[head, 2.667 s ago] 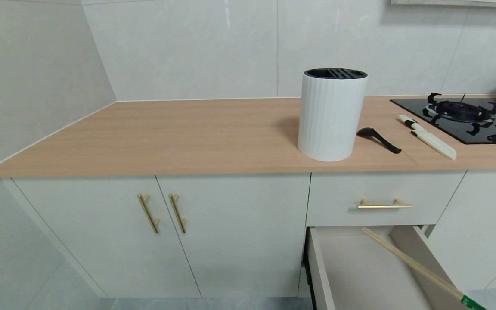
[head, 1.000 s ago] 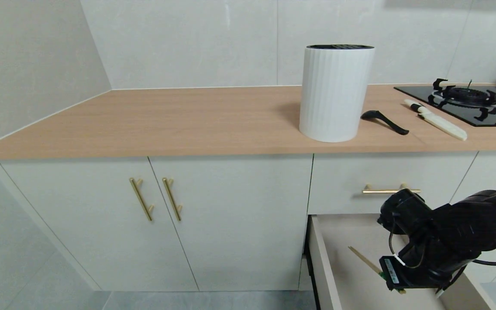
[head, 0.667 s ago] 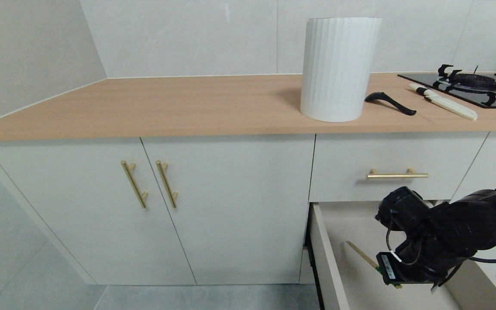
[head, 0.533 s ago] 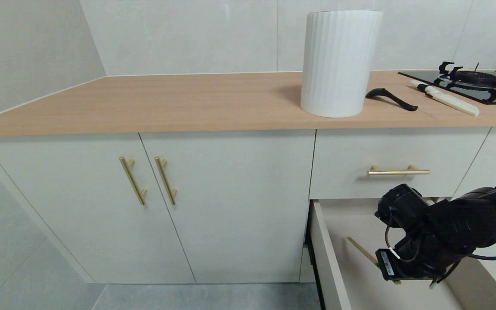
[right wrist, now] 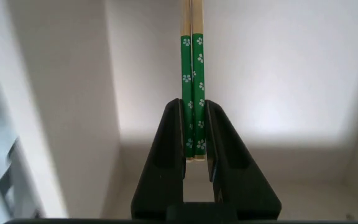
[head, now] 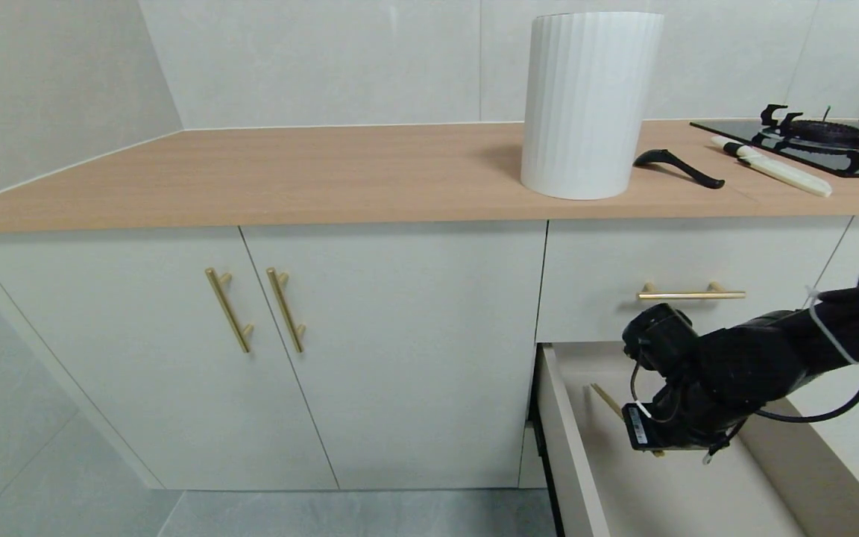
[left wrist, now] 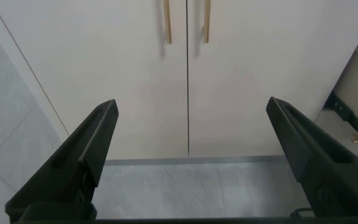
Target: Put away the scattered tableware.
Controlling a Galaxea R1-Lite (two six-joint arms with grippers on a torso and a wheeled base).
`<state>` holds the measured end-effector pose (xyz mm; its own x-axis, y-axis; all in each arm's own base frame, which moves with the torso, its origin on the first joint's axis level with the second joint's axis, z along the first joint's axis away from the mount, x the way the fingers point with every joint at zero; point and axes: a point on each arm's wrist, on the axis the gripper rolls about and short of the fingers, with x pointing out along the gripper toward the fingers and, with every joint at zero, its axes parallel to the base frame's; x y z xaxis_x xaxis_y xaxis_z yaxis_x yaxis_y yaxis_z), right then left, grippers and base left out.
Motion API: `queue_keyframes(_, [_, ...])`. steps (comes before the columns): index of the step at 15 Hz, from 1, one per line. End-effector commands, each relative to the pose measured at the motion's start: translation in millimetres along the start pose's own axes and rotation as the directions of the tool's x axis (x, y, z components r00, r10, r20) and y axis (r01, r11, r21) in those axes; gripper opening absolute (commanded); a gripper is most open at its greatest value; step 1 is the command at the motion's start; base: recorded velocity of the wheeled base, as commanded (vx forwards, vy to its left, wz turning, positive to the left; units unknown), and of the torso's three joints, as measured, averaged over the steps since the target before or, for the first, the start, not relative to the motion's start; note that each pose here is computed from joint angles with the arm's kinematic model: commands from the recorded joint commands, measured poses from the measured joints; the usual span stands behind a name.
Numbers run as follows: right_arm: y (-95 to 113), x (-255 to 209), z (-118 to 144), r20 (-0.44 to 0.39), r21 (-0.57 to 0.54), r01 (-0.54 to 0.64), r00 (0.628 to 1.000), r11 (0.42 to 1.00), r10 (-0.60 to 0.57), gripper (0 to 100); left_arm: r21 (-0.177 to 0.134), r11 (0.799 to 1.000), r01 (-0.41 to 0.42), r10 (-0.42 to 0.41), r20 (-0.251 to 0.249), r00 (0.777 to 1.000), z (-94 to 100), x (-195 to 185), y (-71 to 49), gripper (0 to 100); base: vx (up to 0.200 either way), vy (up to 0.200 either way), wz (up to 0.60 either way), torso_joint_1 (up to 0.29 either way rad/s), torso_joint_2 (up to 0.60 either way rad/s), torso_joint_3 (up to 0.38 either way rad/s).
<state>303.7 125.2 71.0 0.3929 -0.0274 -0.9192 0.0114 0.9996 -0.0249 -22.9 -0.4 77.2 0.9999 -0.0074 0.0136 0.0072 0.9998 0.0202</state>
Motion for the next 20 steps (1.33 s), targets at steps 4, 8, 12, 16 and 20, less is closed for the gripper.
queue_keyframes(4, [5.6, 45.7, -1.7, -0.038, -0.003, 0.06, 0.997, 0.998, -0.06, 0, 0.0, 1.0, 0.0, 0.0, 0.0, 1.0, 0.0, 0.0, 0.0, 100, 0.0, 0.0, 0.0, 0.0, 0.0, 0.0])
queue_keyframes(8, [2.6, 55.7, -14.3, -0.085, -0.017, 0.078, 0.993, 0.997, -0.079, 0, 0.0, 1.0, 0.0, 0.0, 0.0, 1.0, 0.0, 0.0, 0.0, 100, 0.0, 0.0, 0.0, 0.0, 0.0, 0.0])
queue_keyframes(12, [4.6, 69.0, -24.9, -0.081, -0.028, 0.066, 0.994, 0.997, -0.068, 0, 0.0, 1.0, 0.0, 0.0, 0.0, 1.0, 0.0, 0.0, 0.0, 100, 0.0, 0.0, 0.0, 0.0, 0.0, 0.0])
queue_keyframes(16, [4.9, 75.9, -27.5, -0.098, -0.033, 0.073, 0.992, 0.997, -0.076, 0, 0.0, 1.0, -0.001, 0.001, 0.0, 1.0, 0.0, 0.0, 0.0, 100, 0.0, 0.0, 0.0, 0.0, 0.0, 0.0])
queue_keyframes(20, [5.4, 72.0, -24.9, -0.087, -0.028, 0.059, 0.994, 0.998, -0.061, 100, 0.0, 1.0, 0.0, 0.0, 0.0, 1.0, 0.0, 0.0, 0.0, 100, 0.0, 0.0, 0.0, 0.0, 0.0, 0.0])
